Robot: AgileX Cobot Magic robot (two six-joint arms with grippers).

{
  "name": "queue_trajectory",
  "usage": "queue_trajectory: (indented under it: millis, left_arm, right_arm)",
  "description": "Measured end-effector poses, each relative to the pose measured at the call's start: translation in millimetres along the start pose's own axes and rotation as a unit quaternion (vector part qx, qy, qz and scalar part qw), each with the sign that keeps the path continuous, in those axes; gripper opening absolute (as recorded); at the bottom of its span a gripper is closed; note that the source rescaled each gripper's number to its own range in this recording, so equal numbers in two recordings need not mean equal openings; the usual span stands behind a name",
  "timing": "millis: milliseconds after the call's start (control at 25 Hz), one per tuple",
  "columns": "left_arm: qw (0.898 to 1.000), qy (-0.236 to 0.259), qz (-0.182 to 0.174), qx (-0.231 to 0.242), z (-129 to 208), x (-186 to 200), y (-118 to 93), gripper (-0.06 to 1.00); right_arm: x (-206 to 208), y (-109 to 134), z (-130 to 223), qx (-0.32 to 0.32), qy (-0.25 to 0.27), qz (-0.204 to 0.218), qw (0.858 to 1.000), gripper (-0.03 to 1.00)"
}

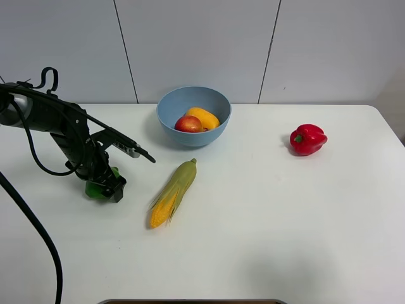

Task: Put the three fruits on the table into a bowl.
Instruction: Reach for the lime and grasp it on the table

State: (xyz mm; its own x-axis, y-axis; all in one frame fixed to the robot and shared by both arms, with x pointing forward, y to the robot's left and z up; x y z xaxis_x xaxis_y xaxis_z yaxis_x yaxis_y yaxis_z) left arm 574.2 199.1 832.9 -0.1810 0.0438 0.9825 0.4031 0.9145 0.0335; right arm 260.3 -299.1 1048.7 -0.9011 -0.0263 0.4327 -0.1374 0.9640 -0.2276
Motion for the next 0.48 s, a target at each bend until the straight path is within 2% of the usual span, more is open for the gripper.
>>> queue_trajectory:
  millis: [440, 480]
  left_arm:
    - [1.000, -0.006, 0.000, 0.000, -0.1, -0.9, -0.1, 1.00]
    - [1.000, -0.006, 0.000, 0.000, -0.1, -0.9, 0.0, 0.97]
  right_arm:
    - [0.0, 0.0, 0.0, 0.000, 0.000, 0.000, 1.000, 1.00]
    - [0.0, 0.0, 0.0, 0.000, 0.000, 0.000, 1.000, 1.00]
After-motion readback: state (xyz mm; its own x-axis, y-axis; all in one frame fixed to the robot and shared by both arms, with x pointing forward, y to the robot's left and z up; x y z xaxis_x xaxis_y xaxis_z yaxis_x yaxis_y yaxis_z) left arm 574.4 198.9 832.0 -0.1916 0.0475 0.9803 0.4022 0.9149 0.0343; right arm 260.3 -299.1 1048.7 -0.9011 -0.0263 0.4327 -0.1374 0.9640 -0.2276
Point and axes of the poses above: a point on each arm's last joint axis where the gripper is mounted, x pointing back along that axis away from the gripper, y along the wrist's bending axis when the last joint is at zero, z = x × y, the point moved 4 cm from there along -x, pointing out along that axis toward the gripper, and after that the axes turned 14 degrees about x, right-handed, at the moved point
